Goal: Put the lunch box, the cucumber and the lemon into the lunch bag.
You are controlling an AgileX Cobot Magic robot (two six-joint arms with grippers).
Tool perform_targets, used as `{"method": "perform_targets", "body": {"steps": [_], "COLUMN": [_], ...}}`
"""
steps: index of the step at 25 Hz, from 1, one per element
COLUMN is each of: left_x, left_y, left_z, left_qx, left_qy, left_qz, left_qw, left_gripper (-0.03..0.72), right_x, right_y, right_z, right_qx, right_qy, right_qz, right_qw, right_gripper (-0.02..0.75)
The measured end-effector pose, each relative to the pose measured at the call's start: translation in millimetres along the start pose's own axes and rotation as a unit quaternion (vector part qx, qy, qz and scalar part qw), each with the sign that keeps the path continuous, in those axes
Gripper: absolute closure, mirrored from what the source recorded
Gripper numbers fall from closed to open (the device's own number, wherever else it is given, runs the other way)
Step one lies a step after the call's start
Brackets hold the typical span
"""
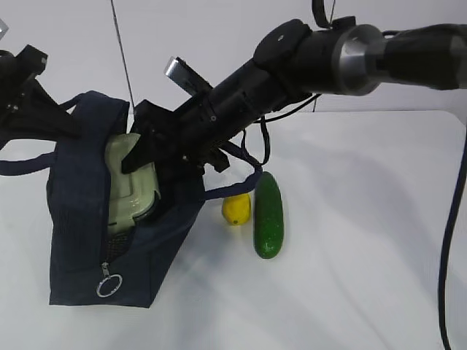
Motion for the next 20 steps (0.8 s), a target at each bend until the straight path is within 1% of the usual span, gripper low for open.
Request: {"method": "perform_targets", "body": {"steps": [3,7,9,12,20], "left_x": [0.0,-0.3,-0.2,-0.2,1.6], "left_y": [0.0,-0.5,-0.5,-0.5,-4.1], "left_z": [0.0,0.0,0.0,0.0,0.0], "left_qx": [0.0,0.002,0.002,0.002,0.016], "left_qy": [0.0,-0.001,-0.001,-0.001,0.006], "left_qz": [0.0,-0.001,-0.001,-0.001,-0.003], "left_qw": [1.0,1.0,1.0,1.0,1.0], "left_gripper": [0.685,0.686,0.686,0.686,0.686], "right_x": [-1.6,-7.5,-8.8,-7.9,-4.4], "right_y": [-1.5,-0.2,-1.4,-4.6,-2.2], "right_z": [7.1,16.8,21.2,26.4,26.2], "right_qx": [-0.017,-0.066,-0.081,-0.088,-0.098], "right_qy": [-0.003,-0.02,-0.022,-0.02,-0.012], "right_qz": [0.005,0.016,0.022,0.001,-0.057], "right_qw": [1.0,0.998,0.996,0.996,0.993], "right_gripper": [0.386,0.386,0.386,0.386,0.386]}}
Point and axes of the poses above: a point on each arm's last joint axis where the gripper is mounted, z pointing out along that axis toward the gripper, y along the wrist's bending axis when the last joint is at zero, x = y × z, the point moved 4 cm from there along z, pointing out along that axis toward the gripper, and after that the axes turned 5 degrees about z, right-handed, at the moved point
